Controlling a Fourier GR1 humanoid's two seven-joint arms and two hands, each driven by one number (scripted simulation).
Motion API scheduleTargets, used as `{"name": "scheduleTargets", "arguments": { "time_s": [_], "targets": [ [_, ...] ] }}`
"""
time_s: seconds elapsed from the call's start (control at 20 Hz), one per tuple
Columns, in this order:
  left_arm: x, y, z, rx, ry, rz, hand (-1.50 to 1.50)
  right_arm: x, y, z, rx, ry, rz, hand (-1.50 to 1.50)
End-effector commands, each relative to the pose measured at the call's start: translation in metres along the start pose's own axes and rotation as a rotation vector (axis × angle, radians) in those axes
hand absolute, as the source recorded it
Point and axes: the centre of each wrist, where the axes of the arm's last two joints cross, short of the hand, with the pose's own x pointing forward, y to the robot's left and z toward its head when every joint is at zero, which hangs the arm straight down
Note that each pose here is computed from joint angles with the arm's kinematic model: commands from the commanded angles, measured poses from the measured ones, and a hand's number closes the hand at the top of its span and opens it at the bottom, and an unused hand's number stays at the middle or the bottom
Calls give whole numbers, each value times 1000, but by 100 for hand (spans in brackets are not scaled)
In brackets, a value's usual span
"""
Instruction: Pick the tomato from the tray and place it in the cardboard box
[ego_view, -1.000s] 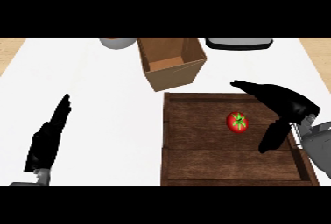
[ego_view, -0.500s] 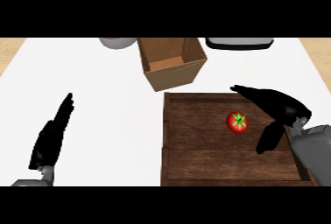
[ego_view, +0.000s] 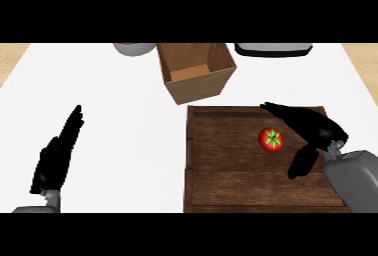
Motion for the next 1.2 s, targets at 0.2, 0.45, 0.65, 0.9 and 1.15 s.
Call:
{"name": "scheduleTargets", "arguments": {
  "time_s": [0.2, 0.45, 0.65, 0.9, 1.15],
  "targets": [
    [-10, -13, 0, -5, 10, 2, 0, 6, 8, -1, -4, -1, -17, -150],
    [-12, 10, 11, 10, -4, -10, 0, -16, 19, -21, 12, 2, -9, -150],
    [-4, -1, 1, 2, -3, 1, 0, -12, 25, -20, 23, 25, -3, -150],
    [-18, -12, 5, -3, -12, -11, 0, -23, 31, -21, 47, 24, 26, -150],
    [6, 13, 5, 1, -19, -22, 0, -21, 36, -25, 43, -14, -23, 150]
  ]
}}
